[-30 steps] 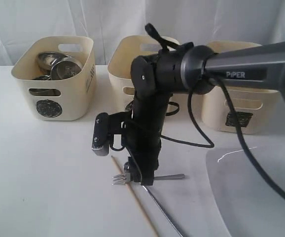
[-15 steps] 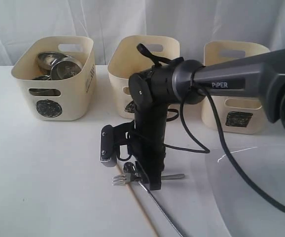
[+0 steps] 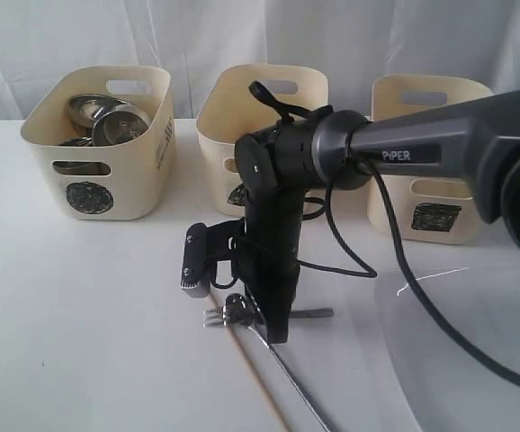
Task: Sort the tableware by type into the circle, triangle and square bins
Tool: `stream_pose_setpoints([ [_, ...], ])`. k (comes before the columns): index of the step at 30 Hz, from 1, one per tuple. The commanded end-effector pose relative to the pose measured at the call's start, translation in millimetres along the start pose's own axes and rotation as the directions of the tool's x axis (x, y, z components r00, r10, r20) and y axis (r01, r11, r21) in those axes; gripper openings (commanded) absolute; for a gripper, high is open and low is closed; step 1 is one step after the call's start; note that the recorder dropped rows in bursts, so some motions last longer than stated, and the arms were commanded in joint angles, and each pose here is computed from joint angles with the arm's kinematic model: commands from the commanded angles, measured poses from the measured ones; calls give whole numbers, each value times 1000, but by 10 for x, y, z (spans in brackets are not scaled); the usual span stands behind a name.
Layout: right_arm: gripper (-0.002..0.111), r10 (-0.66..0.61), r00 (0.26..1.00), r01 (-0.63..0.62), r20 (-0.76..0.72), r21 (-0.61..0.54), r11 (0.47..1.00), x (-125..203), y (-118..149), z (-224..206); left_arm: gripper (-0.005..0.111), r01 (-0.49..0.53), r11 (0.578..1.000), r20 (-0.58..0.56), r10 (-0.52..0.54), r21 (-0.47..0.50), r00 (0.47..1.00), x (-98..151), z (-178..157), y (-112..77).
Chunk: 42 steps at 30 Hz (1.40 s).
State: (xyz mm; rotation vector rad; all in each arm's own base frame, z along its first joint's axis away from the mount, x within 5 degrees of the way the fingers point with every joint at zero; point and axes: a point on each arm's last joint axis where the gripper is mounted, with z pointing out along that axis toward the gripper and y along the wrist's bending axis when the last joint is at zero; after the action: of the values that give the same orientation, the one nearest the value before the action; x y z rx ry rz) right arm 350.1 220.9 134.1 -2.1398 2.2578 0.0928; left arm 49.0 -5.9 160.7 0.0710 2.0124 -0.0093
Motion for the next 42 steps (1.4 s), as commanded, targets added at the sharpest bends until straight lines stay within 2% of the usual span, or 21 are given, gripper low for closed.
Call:
stream_pose_setpoints([
  [1,0,63,998,-63,-8,-37,997,8,20,161,0,4,1000,-26,-3,11,1000,35,2,-10],
  [5,0,42,999,-42,-14,5,999,19,-5,94,0,4,1000,-26,-3,11,1000,35,2,-10],
  [11,0,30,999,-34,44,94,995,10,19,-335,0,4,1000,-26,-3,11,1000,35,2,-10],
  [15,0,6,989,-43,150,241,969,-13,35,-801,0,4,1000,-26,-3,11,1000,35,2,-10],
  [18,0,-39,962,-87,270,437,895,-42,-13,-1200,0,4,1000,-26,-3,11,1000,35,2,-10],
  [20,0,-58,917,-195,394,572,797,-58,-113,-1457,0,4,1000,-26,-3,11,1000,35,2,-10],
  [22,0,-71,849,-335,524,637,694,-29,-227,-1664,0,4,1000,-26,-3,11,1000,35,2,-10],
  [25,0,-76,687,-573,723,603,556,82,-410,-1893,0,4,1000,-26,-3,11,1000,35,2,-10],
  [28,0,-36,525,-733,850,473,488,221,-570,-1928,0,4,1000,-26,-3,11,1000,35,2,-10],
  [30,0,-44,456,-786,889,426,448,302,-679,-1904,0,4,1000,-26,-3,11,1000,35,2,-10],
  [35,0,-151,381,-842,912,410,352,432,-981,-1651,0,4,1000,-26,-3,11,1000,35,2,-10],
  [38,1,-98,346,-868,933,358,343,442,-1088,-1412,0,4,1000,-26,-3,11,1000,35,2,-10],
  [42,16,3,356,-871,935,330,364,443,-1147,-1144,0,4,1000,-26,-3,11,1000,35,2,-10],
])
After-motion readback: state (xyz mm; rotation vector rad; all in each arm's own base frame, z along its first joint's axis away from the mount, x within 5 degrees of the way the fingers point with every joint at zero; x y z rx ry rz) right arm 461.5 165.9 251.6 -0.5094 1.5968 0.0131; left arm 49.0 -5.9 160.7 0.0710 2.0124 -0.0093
